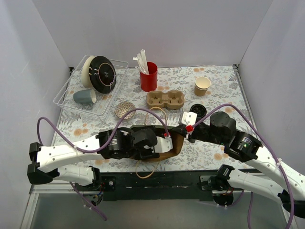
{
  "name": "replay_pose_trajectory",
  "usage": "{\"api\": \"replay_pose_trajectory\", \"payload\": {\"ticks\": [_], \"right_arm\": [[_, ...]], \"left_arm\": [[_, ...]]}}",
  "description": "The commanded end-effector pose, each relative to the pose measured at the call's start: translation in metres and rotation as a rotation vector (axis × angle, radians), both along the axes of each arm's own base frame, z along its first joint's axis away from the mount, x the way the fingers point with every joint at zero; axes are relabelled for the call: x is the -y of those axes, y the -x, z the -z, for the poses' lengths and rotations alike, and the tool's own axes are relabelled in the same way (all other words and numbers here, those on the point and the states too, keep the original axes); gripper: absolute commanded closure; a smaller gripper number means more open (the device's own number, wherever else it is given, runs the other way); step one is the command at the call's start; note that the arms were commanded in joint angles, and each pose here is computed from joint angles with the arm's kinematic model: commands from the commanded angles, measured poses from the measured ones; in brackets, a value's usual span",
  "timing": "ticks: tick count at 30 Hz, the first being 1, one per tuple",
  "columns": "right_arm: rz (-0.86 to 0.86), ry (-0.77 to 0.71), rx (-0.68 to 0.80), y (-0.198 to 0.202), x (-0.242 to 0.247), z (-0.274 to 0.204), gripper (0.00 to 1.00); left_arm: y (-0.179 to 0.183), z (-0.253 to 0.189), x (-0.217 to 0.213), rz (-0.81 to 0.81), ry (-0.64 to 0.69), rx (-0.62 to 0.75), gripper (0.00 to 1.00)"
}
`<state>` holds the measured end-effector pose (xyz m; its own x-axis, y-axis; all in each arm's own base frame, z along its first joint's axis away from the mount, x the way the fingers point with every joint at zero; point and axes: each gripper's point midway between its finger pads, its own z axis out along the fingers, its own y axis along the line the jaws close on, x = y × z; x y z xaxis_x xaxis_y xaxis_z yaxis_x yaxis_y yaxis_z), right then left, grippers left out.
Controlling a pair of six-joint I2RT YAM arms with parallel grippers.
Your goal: Pack the takeout coffee
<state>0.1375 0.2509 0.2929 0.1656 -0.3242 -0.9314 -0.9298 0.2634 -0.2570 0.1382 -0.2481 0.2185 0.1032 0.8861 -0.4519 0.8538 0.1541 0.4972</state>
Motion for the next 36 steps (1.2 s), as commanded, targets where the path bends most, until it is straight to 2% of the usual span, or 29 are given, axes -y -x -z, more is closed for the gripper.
{"api": "replay_pose_trajectory", "payload": {"ticks": [1,4,7,12,16,19,22,26,29,32,36], "right_arm": [[-0.045,0.017,0.003,0.005,-0.004,0.008,0.99],[-0.049,0.03,0.014,0.004,-0.005,0.011,0.99],[-0.06,0.038,0.014,0.004,-0.007,0.013,0.99],[-0.074,0.031,0.014,0.007,-0.01,0.013,0.99],[-0.099,0.061,0.021,0.011,-0.011,0.024,0.99],[-0.114,0.065,0.02,0.013,-0.011,0.025,0.99],[-0.128,0.056,0.003,0.017,-0.012,0.025,0.99],[-0.148,0.022,-0.021,0.024,-0.013,0.019,0.99],[-0.128,0.02,-0.062,0.025,-0.012,0.014,0.99],[-0.095,-0.013,-0.09,0.023,-0.012,0.005,0.99],[-0.037,-0.068,-0.133,0.018,-0.012,-0.002,0.99]], "left_arm": [[0.013,-0.004,-0.011,0.008,0.07,-0.061,1.0],[0.013,0.012,-0.028,-0.006,-0.018,-0.06,1.0],[0.01,0.014,-0.033,-0.006,-0.025,-0.039,1.0],[0.006,0.026,-0.046,-0.038,-0.126,-0.025,1.0],[-0.005,0.018,-0.037,-0.04,-0.076,0.037,1.0],[-0.017,0.023,-0.039,-0.064,-0.126,0.095,1.0],[-0.023,0.025,-0.034,-0.065,-0.092,0.097,1.0],[-0.036,0.028,-0.038,-0.088,-0.116,0.138,1.0],[-0.039,0.016,-0.027,-0.072,-0.036,0.163,1.0],[-0.042,0.01,-0.022,-0.063,-0.021,0.186,1.0],[-0.04,-0.001,-0.009,-0.014,0.062,0.194,1.0]]}}
